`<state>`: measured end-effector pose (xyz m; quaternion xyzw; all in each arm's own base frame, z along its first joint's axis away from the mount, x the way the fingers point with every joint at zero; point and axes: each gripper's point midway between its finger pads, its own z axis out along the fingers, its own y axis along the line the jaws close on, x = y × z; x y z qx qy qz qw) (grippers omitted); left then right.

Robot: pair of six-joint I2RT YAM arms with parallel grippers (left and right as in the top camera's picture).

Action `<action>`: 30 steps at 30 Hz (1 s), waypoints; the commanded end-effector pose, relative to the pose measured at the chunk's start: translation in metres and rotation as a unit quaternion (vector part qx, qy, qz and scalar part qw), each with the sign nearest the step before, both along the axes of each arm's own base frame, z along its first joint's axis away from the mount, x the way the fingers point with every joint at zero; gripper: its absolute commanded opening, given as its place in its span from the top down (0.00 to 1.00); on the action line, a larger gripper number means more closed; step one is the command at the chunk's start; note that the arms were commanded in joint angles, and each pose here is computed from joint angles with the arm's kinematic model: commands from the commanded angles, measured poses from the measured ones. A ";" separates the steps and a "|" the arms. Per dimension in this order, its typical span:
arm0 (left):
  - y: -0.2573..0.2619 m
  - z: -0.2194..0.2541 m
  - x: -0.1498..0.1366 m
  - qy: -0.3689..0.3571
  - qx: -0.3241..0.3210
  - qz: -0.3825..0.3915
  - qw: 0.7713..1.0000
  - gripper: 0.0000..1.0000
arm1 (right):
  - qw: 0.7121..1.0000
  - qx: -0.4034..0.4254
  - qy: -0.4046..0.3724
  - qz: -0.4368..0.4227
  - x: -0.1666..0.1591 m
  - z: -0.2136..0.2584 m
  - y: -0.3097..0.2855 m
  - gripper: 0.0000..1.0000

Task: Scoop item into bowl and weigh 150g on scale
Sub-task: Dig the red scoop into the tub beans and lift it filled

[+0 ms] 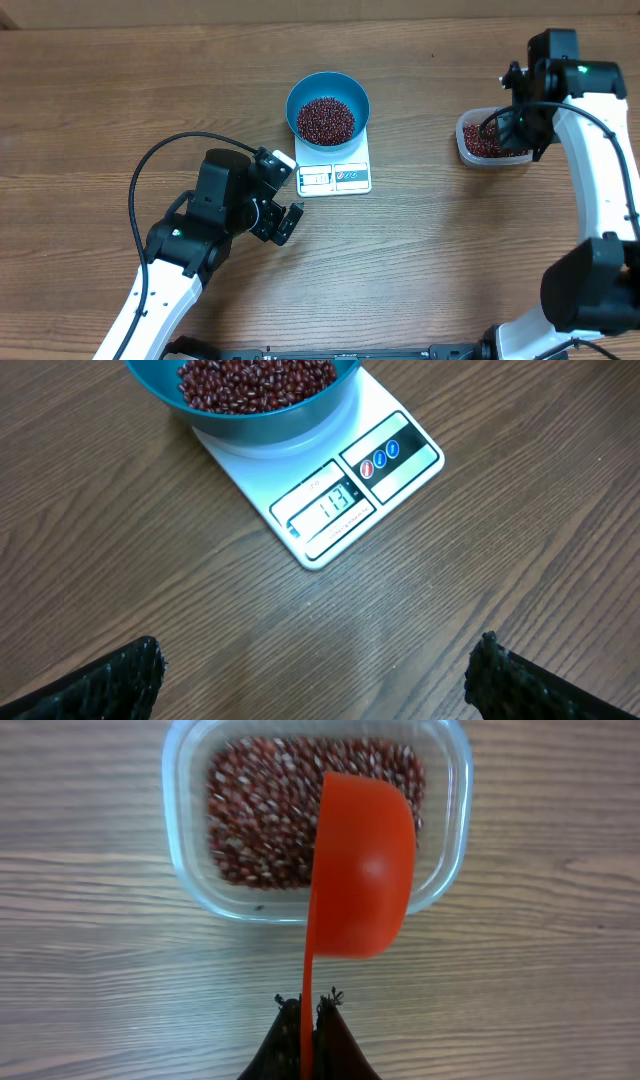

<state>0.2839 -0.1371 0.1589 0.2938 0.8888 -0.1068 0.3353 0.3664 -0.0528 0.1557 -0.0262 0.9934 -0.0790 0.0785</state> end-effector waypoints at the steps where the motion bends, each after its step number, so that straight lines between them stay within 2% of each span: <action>1: -0.002 -0.004 -0.002 0.003 0.004 -0.013 1.000 0.00 | 1.000 -0.027 0.002 -0.008 0.006 -0.007 -0.010 0.96; 7: -0.002 -0.004 -0.002 0.003 0.004 -0.013 1.000 0.01 | 0.999 -0.031 -0.005 -0.009 0.021 -0.020 -0.013 0.96; 30: -0.002 -0.004 -0.002 0.003 0.004 -0.013 1.000 0.00 | 0.998 -0.047 0.041 -0.019 0.031 -0.070 -0.027 0.96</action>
